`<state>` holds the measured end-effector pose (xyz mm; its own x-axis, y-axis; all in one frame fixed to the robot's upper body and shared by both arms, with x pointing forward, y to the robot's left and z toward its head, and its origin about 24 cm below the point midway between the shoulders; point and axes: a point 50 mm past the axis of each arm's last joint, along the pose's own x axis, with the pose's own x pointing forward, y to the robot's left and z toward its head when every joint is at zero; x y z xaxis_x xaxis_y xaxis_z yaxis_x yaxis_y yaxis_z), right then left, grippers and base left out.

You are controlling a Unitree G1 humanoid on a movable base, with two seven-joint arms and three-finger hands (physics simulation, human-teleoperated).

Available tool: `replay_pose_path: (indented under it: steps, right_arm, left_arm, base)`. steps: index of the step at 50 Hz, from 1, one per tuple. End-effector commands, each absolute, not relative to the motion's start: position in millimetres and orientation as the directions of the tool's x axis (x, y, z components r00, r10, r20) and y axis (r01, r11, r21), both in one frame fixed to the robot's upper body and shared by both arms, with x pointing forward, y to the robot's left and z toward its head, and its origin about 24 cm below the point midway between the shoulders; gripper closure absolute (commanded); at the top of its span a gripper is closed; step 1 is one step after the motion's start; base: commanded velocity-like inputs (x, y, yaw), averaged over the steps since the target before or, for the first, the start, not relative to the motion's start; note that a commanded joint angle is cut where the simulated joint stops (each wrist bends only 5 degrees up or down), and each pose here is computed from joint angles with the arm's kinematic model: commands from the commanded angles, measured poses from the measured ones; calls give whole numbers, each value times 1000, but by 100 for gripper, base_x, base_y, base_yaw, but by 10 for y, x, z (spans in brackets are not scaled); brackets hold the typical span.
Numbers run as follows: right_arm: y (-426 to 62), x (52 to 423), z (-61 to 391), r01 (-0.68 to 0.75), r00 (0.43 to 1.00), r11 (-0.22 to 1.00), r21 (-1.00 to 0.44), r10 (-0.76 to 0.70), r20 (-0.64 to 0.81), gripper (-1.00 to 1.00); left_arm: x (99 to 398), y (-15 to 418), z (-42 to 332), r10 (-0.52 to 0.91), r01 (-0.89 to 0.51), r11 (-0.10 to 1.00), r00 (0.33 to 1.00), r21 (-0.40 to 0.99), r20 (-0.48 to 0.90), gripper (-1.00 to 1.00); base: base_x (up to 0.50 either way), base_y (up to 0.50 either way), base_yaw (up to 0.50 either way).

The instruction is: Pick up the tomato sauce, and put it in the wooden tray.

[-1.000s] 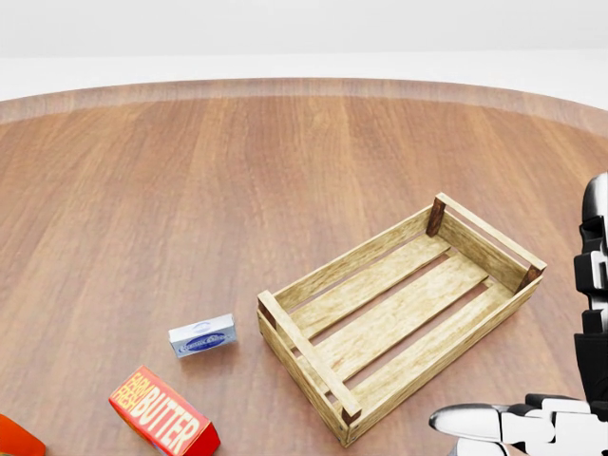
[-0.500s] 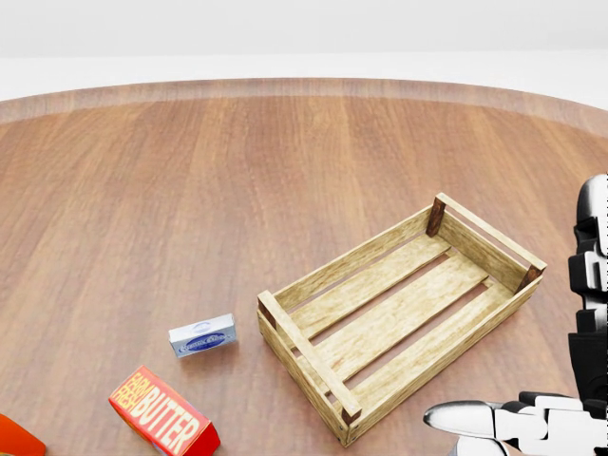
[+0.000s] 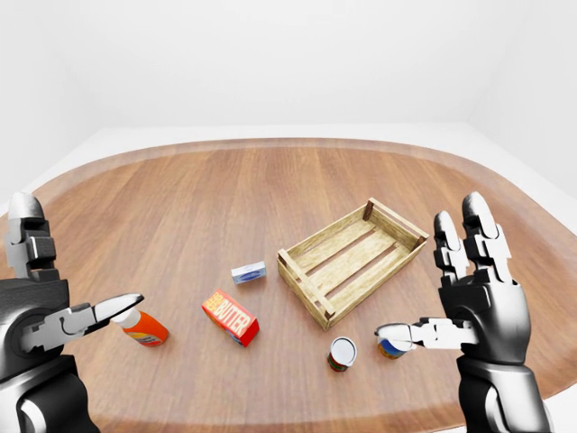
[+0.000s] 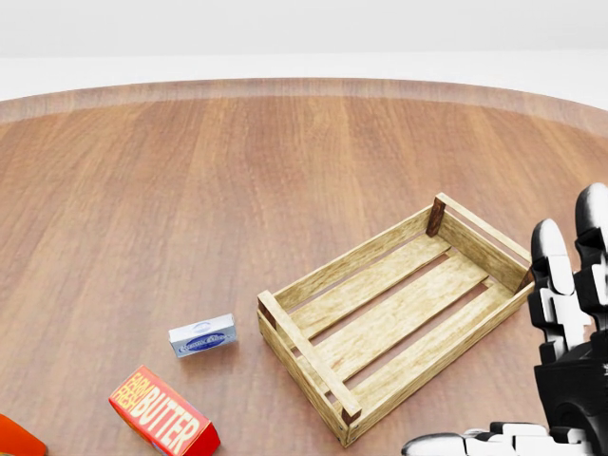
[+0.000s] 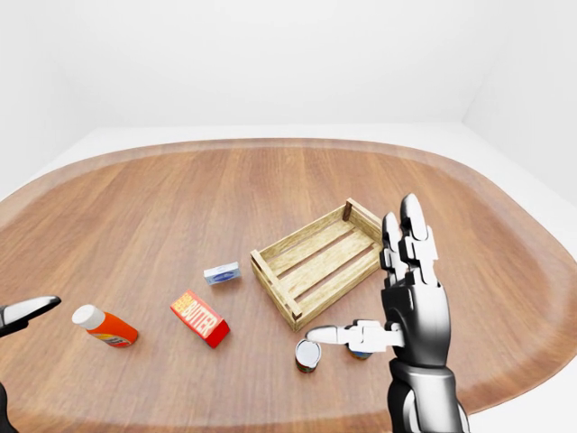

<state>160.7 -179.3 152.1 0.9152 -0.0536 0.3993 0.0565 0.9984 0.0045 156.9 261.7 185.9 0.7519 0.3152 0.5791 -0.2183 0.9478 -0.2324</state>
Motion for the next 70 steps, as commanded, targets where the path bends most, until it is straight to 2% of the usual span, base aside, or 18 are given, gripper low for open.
replay_pose_path:
  steps: [1, 41, 70]
  right_arm:
    - [-1743, 1547, 1422, 33, 940, 999, -9, -28, 339, -100]
    - [-1617, 1597, 1062, -16, 986, 1000, -14, 18, 168, -100]
    - [-1570, 1594, 874, -31, 993, 999, -24, 33, 114, -100]
  left_arm:
    - [1575, 2615, 1853, 315, -219, 948, 754, -232, 577, -92]
    - [1574, 2609, 1847, 312, -217, 949, 756, -229, 575, -92]
    - [1553, 2587, 1854, 305, -213, 951, 756, -223, 580, -93]
  base:
    - [0, 0, 0]
    - [0, 0, 0]
    - [0, 0, 0]
